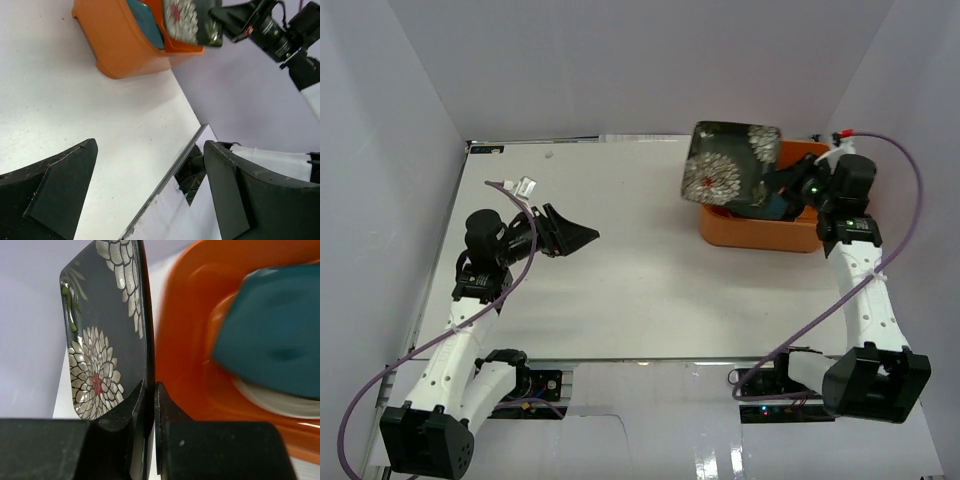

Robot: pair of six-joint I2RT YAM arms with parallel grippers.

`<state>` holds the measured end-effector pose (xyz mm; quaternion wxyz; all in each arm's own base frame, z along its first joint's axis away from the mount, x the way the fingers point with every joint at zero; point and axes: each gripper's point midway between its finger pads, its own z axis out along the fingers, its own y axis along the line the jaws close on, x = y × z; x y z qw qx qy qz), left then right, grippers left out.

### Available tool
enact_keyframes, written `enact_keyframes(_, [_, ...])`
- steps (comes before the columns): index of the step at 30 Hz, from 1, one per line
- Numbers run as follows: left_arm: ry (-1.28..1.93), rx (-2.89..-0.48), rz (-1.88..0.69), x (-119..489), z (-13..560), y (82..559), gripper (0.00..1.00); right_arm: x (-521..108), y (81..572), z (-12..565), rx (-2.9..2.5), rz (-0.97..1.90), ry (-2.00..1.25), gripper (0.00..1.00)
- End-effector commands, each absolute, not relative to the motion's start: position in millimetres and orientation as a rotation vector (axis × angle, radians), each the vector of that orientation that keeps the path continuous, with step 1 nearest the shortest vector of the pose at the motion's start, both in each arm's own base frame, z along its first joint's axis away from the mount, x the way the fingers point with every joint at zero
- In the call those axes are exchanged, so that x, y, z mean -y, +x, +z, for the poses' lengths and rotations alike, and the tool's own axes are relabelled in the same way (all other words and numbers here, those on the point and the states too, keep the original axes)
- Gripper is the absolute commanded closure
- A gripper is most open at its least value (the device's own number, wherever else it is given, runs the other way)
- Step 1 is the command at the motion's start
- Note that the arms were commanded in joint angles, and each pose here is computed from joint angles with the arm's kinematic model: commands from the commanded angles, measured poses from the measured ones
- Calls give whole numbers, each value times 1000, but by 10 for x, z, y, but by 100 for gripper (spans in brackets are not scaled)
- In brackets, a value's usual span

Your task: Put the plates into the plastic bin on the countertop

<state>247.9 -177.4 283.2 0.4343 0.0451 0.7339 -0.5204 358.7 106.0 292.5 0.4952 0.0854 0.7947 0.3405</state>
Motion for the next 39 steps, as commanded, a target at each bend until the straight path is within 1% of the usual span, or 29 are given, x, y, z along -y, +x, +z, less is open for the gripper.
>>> enact_keyframes(1, [183, -1879, -1261, 1810, 2645, 2384, 2, -493, 3649, 3515, -1732, 879, 230, 92])
enact_keyframes(4, [217, -1909, -1189, 1845, 2537, 2346, 2, -139, 3809, 3134, -1828, 808, 301, 92])
enact_keyframes(8, [313, -1903, -1060, 1887, 2424, 2273, 2, 62, 3953, 2796, -1913, 691, 330, 92])
enact_keyframes(10, [373, -1887, -1065, 1974, 2449, 2191, 2, 134, 4048, 2788, -1921, 661, 336, 92])
enact_keyframes(13, [437, -1864, -1096, 2045, 2488, 2087, 2, 195, 4241, 2490, -1989, 684, 384, 92])
enact_keyframes(18, [456, -1843, -1092, 2049, 2518, 2042, 2, 306, 4511, 2281, -2035, 665, 432, 92])
enact_keyframes(19, [462, -1837, -1094, 2051, 2523, 2027, 2, 369, 4587, 2156, -2064, 640, 449, 92])
enact_keyframes(20, [458, -1834, -1089, 2046, 2533, 2029, 2, 417, 4687, 2251, -2050, 611, 432, 92])
enact_keyframes(21, [457, -1833, -1085, 2043, 2529, 2028, 2, 452, 4684, 2179, -2096, 591, 455, 92])
enact_keyframes(22, [456, -1832, -1084, 2043, 2534, 2034, 2, 526, 4747, 1996, -2154, 553, 454, 88])
enact_keyframes(23, [458, -1835, -1084, 2047, 2527, 2035, 2, 529, 4779, 1953, -2185, 550, 444, 75])
enact_keyframes(24, [459, -1836, -1086, 2049, 2523, 2035, 2, 531, 4875, 2101, -2176, 537, 404, 59])
enact_keyframes(25, [457, -1831, -1083, 2042, 2534, 2034, 2, 529, 4837, 1918, -2257, 526, 431, 34])
enact_keyframes(26, [451, -1828, -1075, 2032, 2543, 2042, 2, 548, 4847, 1929, -2270, 491, 410, 23])
enact_keyframes(27, [427, -1825, -1044, 1999, 2547, 2084, 2, 524, 4867, 1975, -2268, 467, 397, 15])
enact_keyframes(28, [415, -1829, -1029, 1979, 2542, 2101, 2, 566, 4872, 2076, -2244, 413, 396, 2])
enact_keyframes(30, [385, -1829, -991, 1934, 2561, 2143, 2, 563, 4875, 2246, -2191, 386, 406, 9])
enact_keyframes(31, [384, -1820, -984, 1922, 2582, 2146, 2, 549, 4857, 2490, -2126, 386, 413, 10])
enact_keyframes(33, [382, -1803, -981, 1913, 2625, 2137, 2, 487, 4799, 2747, -2063, 397, 405, 10])
enact_keyframes(34, [367, -1789, -965, 1892, 2660, 2166, 2, 426, 4674, 2995, -2007, 405, 385, 10])
enact_keyframes(36, [359, -1765, -964, 1888, 2747, 2175, 2, 231, 4525, 3293, -1925, 450, 333, 10])
enact_keyframes(37, [357, -1756, -971, 1892, 2787, 2173, 2, 96, 4277, 3399, -1890, 460, 305, 7])
enact_keyframes(38, [354, -1747, -978, 1897, 2827, 2172, 2, -28, 4134, 3452, -1866, 477, 275, 5])
enact_keyframes(39, [347, -1703, -996, 1901, 2982, 2150, 2, -300, 4008, 3520, -1830, 516, 199, 10])
